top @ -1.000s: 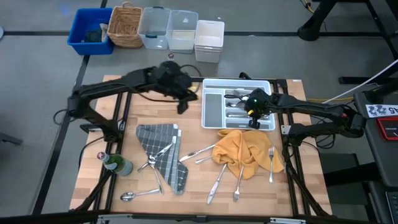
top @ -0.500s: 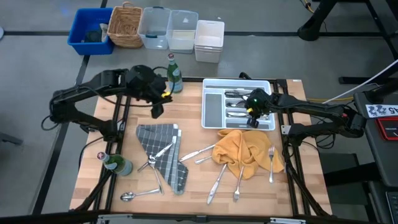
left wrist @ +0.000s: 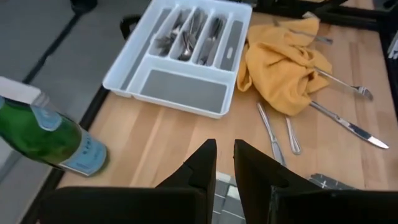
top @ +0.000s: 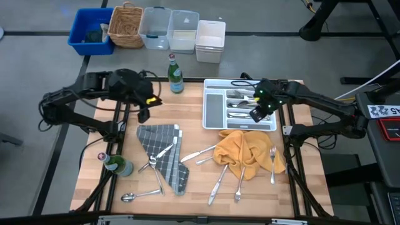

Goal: Sort silverware
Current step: Put the silver fork into the cutlery tray

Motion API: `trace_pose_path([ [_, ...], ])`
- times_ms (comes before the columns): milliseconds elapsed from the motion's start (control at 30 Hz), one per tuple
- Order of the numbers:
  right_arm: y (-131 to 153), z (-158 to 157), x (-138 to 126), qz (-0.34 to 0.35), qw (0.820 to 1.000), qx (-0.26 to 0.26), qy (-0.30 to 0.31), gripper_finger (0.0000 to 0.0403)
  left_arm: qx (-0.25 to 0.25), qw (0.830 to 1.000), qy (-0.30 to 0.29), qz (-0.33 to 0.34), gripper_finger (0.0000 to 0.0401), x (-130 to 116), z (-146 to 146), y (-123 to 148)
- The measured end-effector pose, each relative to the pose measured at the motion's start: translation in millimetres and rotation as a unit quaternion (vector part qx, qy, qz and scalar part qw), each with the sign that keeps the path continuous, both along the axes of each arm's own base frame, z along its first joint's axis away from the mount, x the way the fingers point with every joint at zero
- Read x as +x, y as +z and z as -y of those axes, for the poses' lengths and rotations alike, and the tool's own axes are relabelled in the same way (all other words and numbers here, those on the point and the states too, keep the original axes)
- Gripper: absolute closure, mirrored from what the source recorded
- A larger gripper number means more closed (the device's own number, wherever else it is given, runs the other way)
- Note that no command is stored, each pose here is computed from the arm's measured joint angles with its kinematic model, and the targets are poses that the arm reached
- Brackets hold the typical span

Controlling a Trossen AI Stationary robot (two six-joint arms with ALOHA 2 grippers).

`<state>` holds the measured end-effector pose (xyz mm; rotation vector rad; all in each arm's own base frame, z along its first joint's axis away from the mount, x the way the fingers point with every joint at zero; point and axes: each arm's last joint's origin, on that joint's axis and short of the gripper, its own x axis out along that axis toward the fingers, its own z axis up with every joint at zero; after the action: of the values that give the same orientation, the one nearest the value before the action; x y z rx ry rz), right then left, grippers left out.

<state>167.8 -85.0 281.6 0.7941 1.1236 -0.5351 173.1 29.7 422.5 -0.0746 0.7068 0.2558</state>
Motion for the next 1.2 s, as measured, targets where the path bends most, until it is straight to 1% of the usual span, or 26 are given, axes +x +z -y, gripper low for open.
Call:
trace_pose_path([
  [67,1,-5,-2,-0.006,0.997,0.063,-0.039,0.0372,0.007,1.0,-0.004,0.009,0.0356,-7,1,3],
  [100,0,-9,-4,-0.017,0.995,0.086,-0.054,0.0372,0.01,1.0,-0.006,0.013,0.0356,-10,1,5],
  [167,-1,-19,-6,-0.052,0.99,0.11,-0.072,0.0372,0.017,1.0,-0.011,0.016,0.0356,-13,2,6],
  [267,-2,-35,-10,-0.112,0.982,0.123,-0.093,0.0372,0.028,0.999,-0.02,0.014,0.0356,-14,2,6],
  [400,-3,-57,-12,-0.165,0.97,0.125,-0.124,0.0372,0.049,0.998,-0.037,0.007,0.0356,-11,2,2],
  [467,-3,-67,-10,-0.174,0.968,0.118,-0.134,0.0372,0.054,0.998,-0.043,-0.005,0.0356,-10,1,-9],
  [600,-3,-88,-9,-0.187,0.964,0.107,-0.155,0.0372,0.045,0.998,-0.036,-0.009,0.0356,-12,-1,-33],
  [700,-9,-102,-12,-0.202,0.96,0.099,-0.168,0.0372,0.042,0.998,-0.036,0.009,0.0356,-16,-2,-51],
  [833,-24,-120,-18,-0.237,0.954,0.095,-0.158,0.0372,0.035,0.998,-0.019,0.046,0.0356,-23,-3,-69],
  [967,-40,-132,-22,-0.251,0.95,0.112,-0.149,0.0369,0.026,0.998,-0.002,0.056,0.0356,-30,-4,-81],
  [1067,-50,-138,-23,-0.257,0.946,0.127,-0.154,0.0349,0.014,0.999,0.011,0.048,0.0356,-33,-5,-89],
  [1200,-66,-142,-28,-0.272,0.937,0.121,-0.181,0.0299,0.011,0.999,0.018,0.04,0.0356,-32,-7,-93],
])
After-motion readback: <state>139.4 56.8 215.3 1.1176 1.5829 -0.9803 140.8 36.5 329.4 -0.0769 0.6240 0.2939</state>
